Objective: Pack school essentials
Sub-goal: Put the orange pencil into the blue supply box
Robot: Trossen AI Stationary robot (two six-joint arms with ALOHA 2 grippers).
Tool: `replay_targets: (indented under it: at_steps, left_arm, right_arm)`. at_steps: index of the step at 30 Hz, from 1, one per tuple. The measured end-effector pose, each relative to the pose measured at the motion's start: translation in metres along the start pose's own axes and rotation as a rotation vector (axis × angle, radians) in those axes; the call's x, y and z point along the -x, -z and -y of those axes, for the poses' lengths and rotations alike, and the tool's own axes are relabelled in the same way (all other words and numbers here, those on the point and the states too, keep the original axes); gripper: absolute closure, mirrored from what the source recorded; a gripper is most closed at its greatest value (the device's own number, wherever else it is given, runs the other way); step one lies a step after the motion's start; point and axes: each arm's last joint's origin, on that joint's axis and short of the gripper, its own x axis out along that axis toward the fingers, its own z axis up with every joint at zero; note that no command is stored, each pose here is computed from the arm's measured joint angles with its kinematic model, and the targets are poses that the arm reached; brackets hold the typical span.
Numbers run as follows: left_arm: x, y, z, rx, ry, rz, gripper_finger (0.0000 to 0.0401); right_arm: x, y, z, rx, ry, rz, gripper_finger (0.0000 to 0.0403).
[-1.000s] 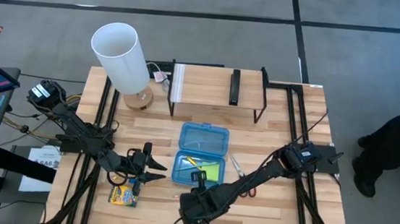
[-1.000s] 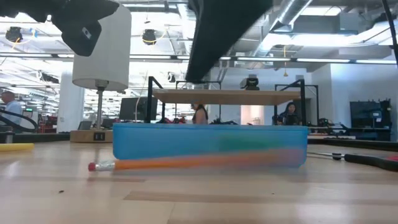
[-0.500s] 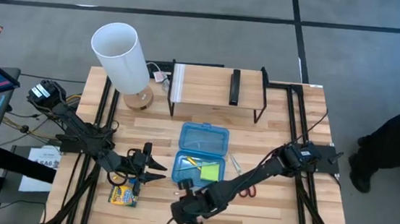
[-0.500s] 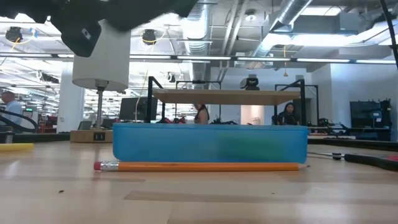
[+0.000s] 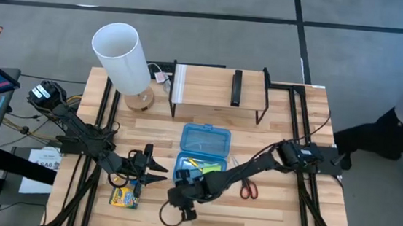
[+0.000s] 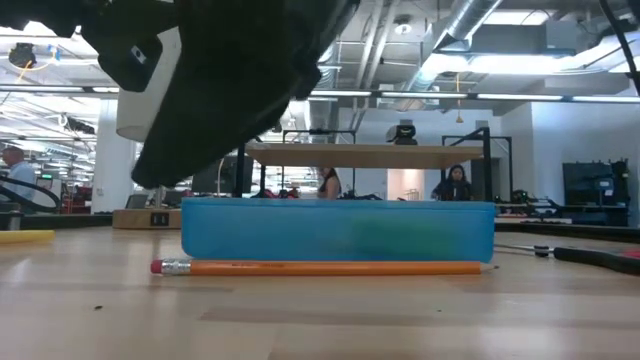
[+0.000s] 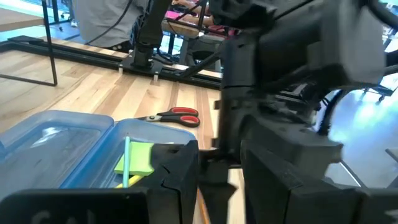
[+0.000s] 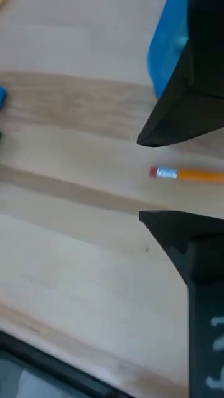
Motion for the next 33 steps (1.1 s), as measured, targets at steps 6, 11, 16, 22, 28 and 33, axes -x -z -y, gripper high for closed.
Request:
replay_targets:
  at_steps: [6,11,16,22,28,33]
  left_arm:
    - [0.0,0.0,0.0,-0.001,-0.001,0.0,0.0293]
    - [0.0,0.0,0.0,-0.001,-0.001,0.0,0.0293]
    - [0.0,0.0,0.0,-0.001,0.0,-0.001,0.0293]
    - [0.0,0.001,-0.001,-0.005,-0.005,-0.01,0.0293]
    - [0.0,0.001,-0.001,-0.002,-0.006,-0.012,0.0293]
    - [0.0,0.001,-0.001,-0.001,-0.006,-0.012,0.0293]
  right_arm:
    - [0.0,-0.001,0.004,-0.007,-0.001,0.006,0.0227]
    - [-0.019,0.009,0.002,-0.004,-0.017,-0.028,0.023]
    - [-0.038,0.021,0.001,-0.023,-0.027,-0.076,0.0226]
    - [-0.046,0.026,0.005,-0.05,-0.015,-0.103,0.0244]
    - [-0.046,0.026,0.006,-0.059,-0.013,-0.103,0.0271]
    - [-0.047,0.029,0.006,-0.058,-0.01,-0.126,0.0312]
